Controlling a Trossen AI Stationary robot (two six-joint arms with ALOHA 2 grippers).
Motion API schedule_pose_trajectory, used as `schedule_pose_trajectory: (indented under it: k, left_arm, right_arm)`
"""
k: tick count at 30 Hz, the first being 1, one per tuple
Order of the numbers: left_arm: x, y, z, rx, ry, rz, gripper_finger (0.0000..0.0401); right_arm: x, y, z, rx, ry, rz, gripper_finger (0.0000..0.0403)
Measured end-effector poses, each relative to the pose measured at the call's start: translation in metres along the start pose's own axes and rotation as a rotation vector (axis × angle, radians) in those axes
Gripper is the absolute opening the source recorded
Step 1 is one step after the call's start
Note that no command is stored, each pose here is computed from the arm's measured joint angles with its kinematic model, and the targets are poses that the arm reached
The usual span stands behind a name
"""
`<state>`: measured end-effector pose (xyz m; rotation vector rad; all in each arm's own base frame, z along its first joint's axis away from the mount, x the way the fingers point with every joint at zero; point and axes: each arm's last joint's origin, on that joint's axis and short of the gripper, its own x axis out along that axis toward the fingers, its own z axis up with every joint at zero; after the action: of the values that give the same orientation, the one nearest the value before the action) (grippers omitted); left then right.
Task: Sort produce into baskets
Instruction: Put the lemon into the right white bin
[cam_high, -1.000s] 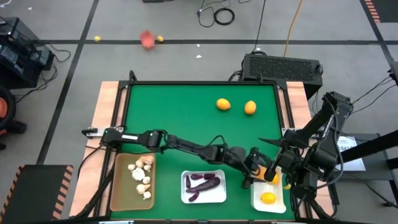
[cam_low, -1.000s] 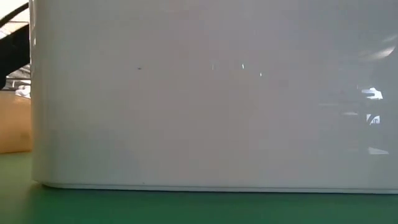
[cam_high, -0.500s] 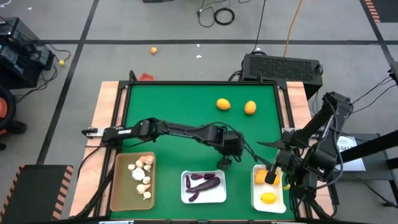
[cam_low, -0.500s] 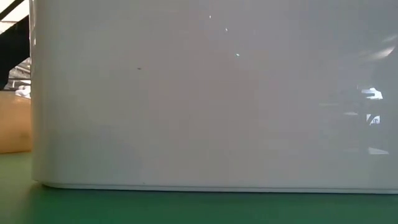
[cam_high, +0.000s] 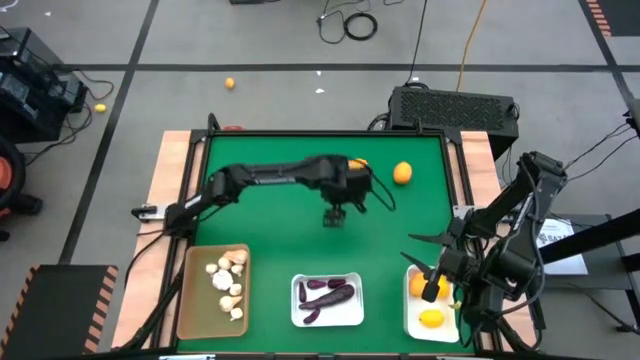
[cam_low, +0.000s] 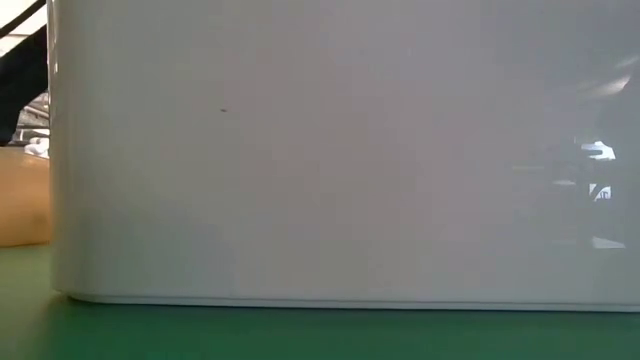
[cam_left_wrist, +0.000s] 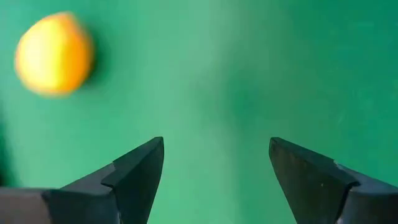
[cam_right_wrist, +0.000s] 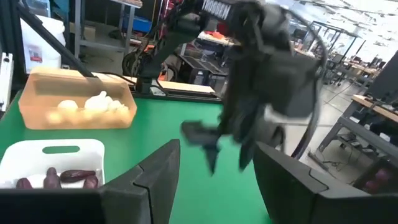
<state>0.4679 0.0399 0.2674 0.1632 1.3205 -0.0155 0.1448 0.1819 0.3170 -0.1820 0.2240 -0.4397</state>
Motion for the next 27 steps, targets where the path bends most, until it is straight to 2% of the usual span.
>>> schedule_pose_trajectory:
  k: [6,10,14,21,27]
  left_arm:
    - [-0.054,0.038,-0.027,-0.129,-0.016,0.077,0.0299]
    - [-0.088,0.050,-0.042,-0.194,-0.066,0.110,0.0299]
    - [-0.113,0.057,-0.055,-0.239,-0.089,0.173,0.0299]
    - [-0.150,0.063,-0.082,-0.309,-0.109,0.197,0.0299]
    - [-0.156,0.057,-0.129,-0.387,-0.164,0.260,0.0299]
  right_arm:
    - [0.000,0.001,-0.001,0.039,0.034,0.024,0.0193]
    - [0.002,0.005,-0.005,0.056,0.053,0.030,0.0193]
    - [0.004,0.010,-0.008,0.066,0.088,0.043,0.0193]
    - [0.012,0.020,-0.015,0.059,0.101,0.010,0.0193]
    - [0.025,0.032,-0.026,0.039,0.140,-0.023,0.0193]
